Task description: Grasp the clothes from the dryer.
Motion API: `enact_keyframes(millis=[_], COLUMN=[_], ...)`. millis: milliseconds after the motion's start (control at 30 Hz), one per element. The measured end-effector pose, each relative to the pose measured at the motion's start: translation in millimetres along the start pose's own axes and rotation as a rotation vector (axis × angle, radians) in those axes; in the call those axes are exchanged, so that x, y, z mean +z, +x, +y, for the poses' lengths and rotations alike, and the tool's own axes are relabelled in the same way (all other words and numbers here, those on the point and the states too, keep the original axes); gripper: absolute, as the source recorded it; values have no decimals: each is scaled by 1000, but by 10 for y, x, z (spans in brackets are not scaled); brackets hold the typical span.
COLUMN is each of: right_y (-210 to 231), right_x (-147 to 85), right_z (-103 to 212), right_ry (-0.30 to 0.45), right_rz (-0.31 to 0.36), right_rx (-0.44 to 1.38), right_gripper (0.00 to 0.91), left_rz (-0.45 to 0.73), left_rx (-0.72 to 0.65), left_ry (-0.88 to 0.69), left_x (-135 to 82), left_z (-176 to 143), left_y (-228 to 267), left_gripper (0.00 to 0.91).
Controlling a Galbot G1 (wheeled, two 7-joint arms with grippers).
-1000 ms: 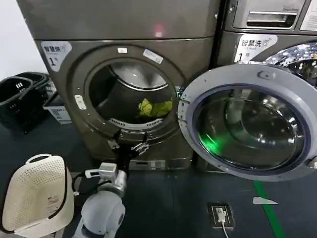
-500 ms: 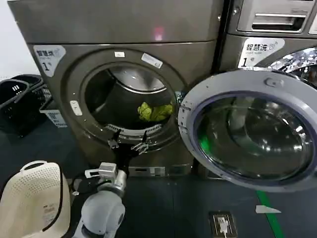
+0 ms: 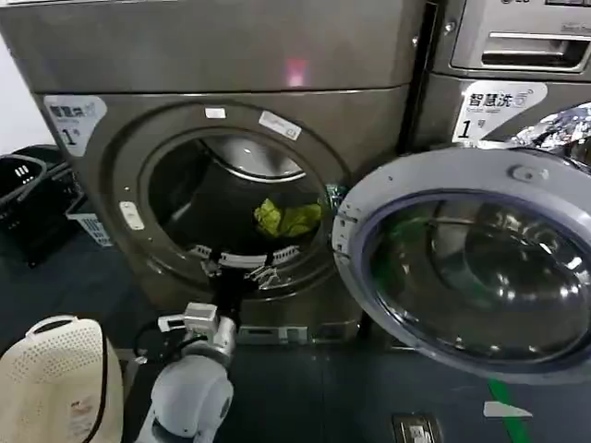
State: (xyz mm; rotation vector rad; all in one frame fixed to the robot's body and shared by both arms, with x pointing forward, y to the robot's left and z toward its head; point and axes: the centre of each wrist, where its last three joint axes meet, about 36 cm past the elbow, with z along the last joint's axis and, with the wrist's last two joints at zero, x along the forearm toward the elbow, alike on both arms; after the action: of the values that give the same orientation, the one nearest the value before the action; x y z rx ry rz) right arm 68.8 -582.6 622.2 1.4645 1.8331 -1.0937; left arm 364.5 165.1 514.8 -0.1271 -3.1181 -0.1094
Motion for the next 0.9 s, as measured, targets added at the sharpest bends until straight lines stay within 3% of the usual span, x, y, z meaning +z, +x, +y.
enact_keyframes(millis=[900], right_y=[5], right_x=[-7], right_z=[-18], right_ry=[-3], right_rz=[-12], right_rx=[-7], right_gripper=[907], left_rz=[-9], left_rx=[-9], left_ry=[1], left_x=[39], left_z=[15], left_y=[-102], left_gripper=[907])
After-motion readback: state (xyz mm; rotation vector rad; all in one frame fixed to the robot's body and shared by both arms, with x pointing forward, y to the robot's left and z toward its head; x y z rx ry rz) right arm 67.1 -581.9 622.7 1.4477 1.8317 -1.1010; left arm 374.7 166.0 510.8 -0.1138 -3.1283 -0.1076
